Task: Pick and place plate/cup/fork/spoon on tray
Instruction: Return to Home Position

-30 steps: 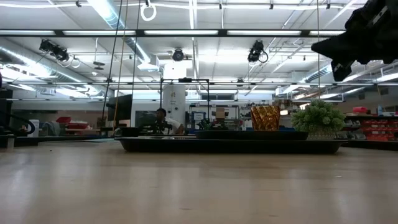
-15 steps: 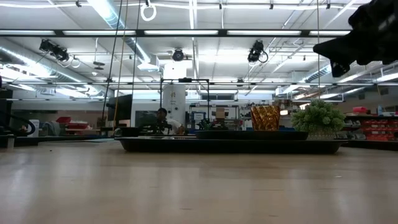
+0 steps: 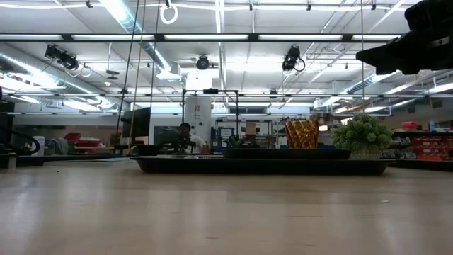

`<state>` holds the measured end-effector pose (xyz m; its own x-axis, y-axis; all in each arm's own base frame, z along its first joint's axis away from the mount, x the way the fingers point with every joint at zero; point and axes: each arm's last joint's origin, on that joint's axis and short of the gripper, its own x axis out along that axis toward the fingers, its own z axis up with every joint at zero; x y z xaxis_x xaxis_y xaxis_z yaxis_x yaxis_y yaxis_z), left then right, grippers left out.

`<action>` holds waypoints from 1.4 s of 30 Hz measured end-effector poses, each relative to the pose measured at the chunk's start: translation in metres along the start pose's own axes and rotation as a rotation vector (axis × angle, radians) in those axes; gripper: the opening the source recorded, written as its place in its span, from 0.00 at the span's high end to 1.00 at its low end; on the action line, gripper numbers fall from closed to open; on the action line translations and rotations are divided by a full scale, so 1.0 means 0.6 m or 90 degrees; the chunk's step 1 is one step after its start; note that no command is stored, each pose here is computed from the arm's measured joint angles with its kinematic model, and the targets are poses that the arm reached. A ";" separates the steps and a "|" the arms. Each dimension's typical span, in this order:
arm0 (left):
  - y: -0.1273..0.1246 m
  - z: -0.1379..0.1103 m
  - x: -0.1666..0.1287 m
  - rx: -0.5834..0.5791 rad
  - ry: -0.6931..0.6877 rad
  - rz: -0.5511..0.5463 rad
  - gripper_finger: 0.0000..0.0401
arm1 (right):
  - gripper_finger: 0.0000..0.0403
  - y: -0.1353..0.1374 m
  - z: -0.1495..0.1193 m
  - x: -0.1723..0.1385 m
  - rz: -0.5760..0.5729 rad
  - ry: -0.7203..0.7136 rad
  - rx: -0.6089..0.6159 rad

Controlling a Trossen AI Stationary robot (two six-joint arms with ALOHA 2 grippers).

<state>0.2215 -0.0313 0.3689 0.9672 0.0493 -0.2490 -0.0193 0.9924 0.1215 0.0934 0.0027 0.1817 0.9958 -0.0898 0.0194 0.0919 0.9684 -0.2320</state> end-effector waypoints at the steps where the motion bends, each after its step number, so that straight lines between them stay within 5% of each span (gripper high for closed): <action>1: 0.000 0.000 0.000 -0.014 0.001 0.000 0.95 | 0.96 0.000 0.000 0.000 0.000 0.000 0.000; 11: 0.000 0.002 0.000 -0.162 -0.009 0.000 0.95 | 0.96 0.000 0.000 0.000 0.001 0.000 -0.001; 18: 0.002 -0.017 0.005 -0.091 0.024 0.058 0.95 | 0.96 0.000 0.000 0.000 0.001 0.000 -0.001; 22: -0.005 -0.072 0.006 -0.075 0.042 0.046 0.95 | 0.96 0.000 0.000 0.000 0.001 0.000 -0.001; 34: -0.024 -0.254 -0.026 -0.111 -0.167 -0.035 0.95 | 0.96 0.000 0.002 0.000 0.000 -0.005 0.000; 42: -0.017 -0.327 -0.074 -0.095 -0.236 -0.029 0.95 | 0.96 0.000 0.002 0.000 0.000 -0.005 0.000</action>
<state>0.1289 -0.0214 0.1903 0.9932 -0.0123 0.1155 0.0158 0.9994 -0.0294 0.0934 0.0027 0.1827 0.9957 -0.0880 0.0273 0.0920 0.9684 -0.2317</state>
